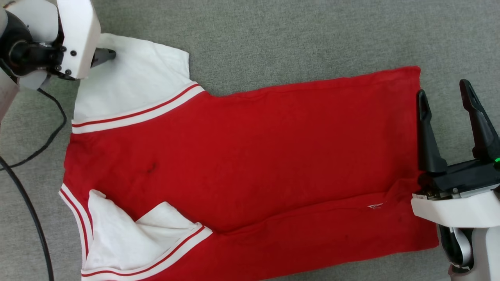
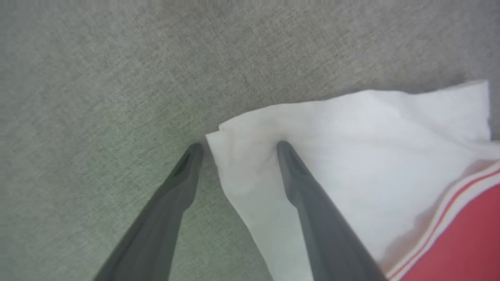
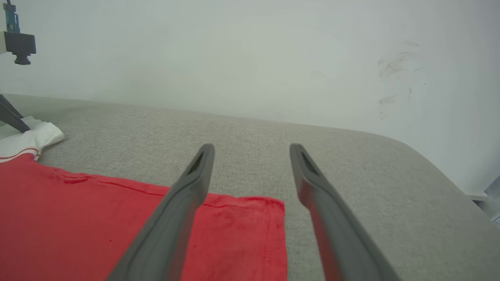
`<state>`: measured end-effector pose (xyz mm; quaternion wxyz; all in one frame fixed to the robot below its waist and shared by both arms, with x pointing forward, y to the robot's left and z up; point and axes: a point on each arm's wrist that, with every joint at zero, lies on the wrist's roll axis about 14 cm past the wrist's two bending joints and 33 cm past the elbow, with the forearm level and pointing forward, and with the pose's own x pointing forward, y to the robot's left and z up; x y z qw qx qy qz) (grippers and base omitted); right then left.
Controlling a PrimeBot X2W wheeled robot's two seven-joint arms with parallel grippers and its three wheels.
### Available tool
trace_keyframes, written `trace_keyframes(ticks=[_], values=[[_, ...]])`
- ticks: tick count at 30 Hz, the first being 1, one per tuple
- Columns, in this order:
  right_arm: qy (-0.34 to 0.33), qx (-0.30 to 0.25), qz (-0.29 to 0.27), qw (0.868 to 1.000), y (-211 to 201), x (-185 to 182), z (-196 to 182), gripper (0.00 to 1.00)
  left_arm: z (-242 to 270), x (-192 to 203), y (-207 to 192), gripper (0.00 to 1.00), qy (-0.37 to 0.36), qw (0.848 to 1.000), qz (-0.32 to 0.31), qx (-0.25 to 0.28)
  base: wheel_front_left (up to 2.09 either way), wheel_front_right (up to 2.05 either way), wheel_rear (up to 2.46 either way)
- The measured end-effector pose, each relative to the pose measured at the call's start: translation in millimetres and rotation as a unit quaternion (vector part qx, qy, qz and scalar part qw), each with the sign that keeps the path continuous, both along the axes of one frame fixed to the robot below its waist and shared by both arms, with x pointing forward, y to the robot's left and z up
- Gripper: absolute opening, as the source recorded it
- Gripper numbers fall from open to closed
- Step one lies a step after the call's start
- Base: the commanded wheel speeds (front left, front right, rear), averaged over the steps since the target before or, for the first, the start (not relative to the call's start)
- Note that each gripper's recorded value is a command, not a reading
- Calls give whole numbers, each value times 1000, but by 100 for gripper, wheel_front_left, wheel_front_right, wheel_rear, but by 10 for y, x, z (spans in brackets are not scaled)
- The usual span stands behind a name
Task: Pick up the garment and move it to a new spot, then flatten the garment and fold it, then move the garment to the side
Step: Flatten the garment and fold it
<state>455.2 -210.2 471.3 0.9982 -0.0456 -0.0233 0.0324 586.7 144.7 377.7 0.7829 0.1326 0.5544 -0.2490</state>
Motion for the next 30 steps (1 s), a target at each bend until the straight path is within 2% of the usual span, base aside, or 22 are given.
trace_keyframes(ticks=[4,5,6,9,13,17,20,22,26,27,30], values=[[8,-4,2,1000,1,31,-72,100,-120,-2,-17,100,12,1000,-10,6,0,0,0],[8,-4,2,1000,6,38,-73,100,-127,-12,-12,47,13,1000,-12,7,0,0,0],[6,-4,3,1000,7,46,-67,100,-124,-21,-4,0,13,1000,-13,9,0,0,0],[-5,-11,5,1000,-7,60,12,100,-80,-56,-22,0,3,1000,-26,13,0,0,0],[-47,-40,16,998,-64,149,319,100,23,-152,-67,0,-17,999,-47,11,0,0,0],[-92,-88,30,991,-141,261,721,100,205,-252,-98,0,-41,998,-57,-1,0,0,0],[-81,-138,35,986,-206,379,914,100,380,-312,-121,0,-62,996,-60,-14,0,0,0],[-53,-153,40,986,-200,460,959,100,469,-385,-137,0,-71,995,-65,-20,0,0,0],[61,-157,71,983,-136,565,797,100,675,-506,-191,0,-96,992,-76,-36,0,0,0],[135,-162,89,973,-126,570,629,100,771,-557,-207,0,-108,990,-83,-41,0,0,0],[252,-171,110,946,-175,501,352,100,873,-632,-205,0,-121,987,-91,-44,0,0,0]])
